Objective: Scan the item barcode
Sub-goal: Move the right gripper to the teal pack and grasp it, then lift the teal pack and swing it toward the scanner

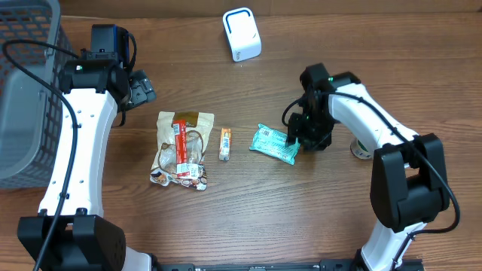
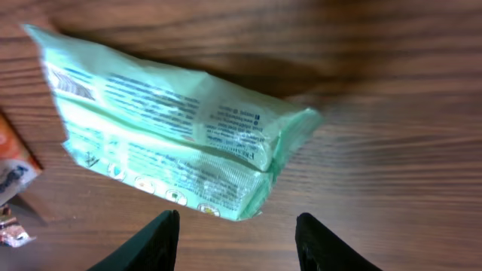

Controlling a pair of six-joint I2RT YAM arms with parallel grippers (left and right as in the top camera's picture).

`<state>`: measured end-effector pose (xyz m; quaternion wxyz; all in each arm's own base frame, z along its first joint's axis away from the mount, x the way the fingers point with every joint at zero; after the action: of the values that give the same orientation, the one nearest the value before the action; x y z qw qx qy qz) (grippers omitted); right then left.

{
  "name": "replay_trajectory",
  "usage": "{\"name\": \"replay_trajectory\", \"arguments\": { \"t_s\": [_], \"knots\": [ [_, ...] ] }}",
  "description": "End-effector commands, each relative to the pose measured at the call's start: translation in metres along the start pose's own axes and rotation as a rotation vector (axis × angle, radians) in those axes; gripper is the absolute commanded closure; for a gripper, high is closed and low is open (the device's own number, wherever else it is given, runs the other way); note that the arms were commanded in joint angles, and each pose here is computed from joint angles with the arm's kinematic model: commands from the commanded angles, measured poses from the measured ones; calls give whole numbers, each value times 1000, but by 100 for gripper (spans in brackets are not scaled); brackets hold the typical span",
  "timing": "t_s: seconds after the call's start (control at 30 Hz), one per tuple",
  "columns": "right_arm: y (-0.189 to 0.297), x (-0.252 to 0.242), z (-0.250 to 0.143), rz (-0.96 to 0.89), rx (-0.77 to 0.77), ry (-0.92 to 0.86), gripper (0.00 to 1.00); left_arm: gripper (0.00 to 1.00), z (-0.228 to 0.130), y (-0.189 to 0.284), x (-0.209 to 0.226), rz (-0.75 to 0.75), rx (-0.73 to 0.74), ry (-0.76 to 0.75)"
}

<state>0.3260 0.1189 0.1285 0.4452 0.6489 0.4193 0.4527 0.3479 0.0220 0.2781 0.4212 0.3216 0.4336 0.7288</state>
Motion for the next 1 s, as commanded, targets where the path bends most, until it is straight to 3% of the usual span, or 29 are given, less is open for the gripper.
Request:
{"name": "replay_trajectory", "arguments": {
  "t_s": [0.0, 0.37, 0.43, 0.47, 0.6, 0.97],
  "knots": [
    [-14, -1, -5, 47, 19, -72, 49, 0, 2, 6, 1, -11, -18, 10],
    [-49, -11, -3, 88, -41, -137, 54, 0, 2, 6, 1, -11, -18, 10],
    [-51, -12, -3, 88, -42, -136, 65, 0, 2, 6, 1, -11, -18, 10],
    [-51, -12, -3, 88, -42, -135, 80, 0, 2, 6, 1, -11, -18, 10],
    [-45, -12, -1, 99, -58, -139, 96, 0, 2, 6, 1, -11, -18, 10],
    [2, -12, -5, 165, -170, -102, 96, 0, 2, 6, 1, -11, -18, 10]
  ]
}}
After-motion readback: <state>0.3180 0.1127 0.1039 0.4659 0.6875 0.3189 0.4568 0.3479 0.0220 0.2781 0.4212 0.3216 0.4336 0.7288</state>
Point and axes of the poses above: each gripper's point midway between its finger pads, its own y axis back along the fingers, its own x axis along the line the jaws close on, z = x × y, the point moved 9 cm from there along y, back along the fingers, and after that the axes turned 5 degrees about -y, right-handed, at the moved point
